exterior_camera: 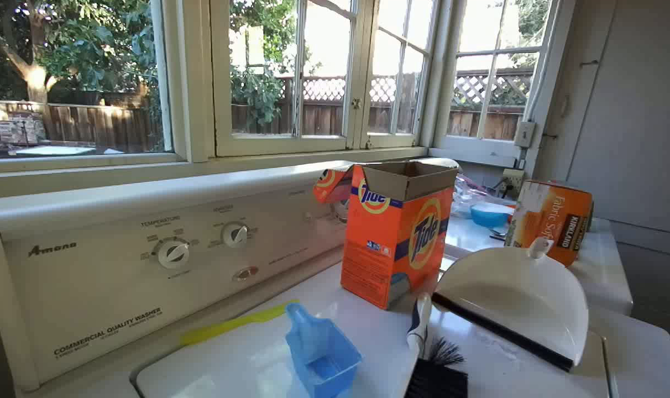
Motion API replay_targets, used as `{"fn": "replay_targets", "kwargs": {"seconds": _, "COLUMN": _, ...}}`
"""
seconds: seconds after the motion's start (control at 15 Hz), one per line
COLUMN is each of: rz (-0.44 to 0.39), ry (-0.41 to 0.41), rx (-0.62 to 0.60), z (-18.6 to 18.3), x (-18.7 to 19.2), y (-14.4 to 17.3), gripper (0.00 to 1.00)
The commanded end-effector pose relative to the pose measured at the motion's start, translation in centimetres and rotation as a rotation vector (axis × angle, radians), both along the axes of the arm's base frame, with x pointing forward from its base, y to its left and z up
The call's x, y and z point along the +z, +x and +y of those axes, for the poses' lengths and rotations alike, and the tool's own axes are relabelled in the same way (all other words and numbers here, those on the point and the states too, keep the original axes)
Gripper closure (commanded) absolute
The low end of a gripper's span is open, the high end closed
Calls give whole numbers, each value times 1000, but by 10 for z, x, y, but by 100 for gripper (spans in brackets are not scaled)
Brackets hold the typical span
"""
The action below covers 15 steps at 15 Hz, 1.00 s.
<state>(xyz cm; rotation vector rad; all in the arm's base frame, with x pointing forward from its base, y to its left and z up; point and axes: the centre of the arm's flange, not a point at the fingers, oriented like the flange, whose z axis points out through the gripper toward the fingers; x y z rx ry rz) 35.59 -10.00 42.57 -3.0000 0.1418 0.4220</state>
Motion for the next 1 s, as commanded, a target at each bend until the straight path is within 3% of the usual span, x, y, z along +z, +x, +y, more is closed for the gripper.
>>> {"fn": "replay_targets", "kwargs": {"seconds": 0.0, "rz": 0, "ry": 0, "rx": 0, "z": 0, "x": 0, "y": 0, "gripper": 0}}
{"fn": "replay_targets", "kwargs": {"seconds": 0.47, "rz": -6, "ry": -16, "rx": 12, "z": 4, "x": 2, "y": 0, "gripper": 0}}
{"fn": "replay_targets", "kwargs": {"seconds": 0.93, "rz": -204, "ry": -80, "rx": 305, "z": 87, "x": 35, "y": 22, "gripper": 0}}
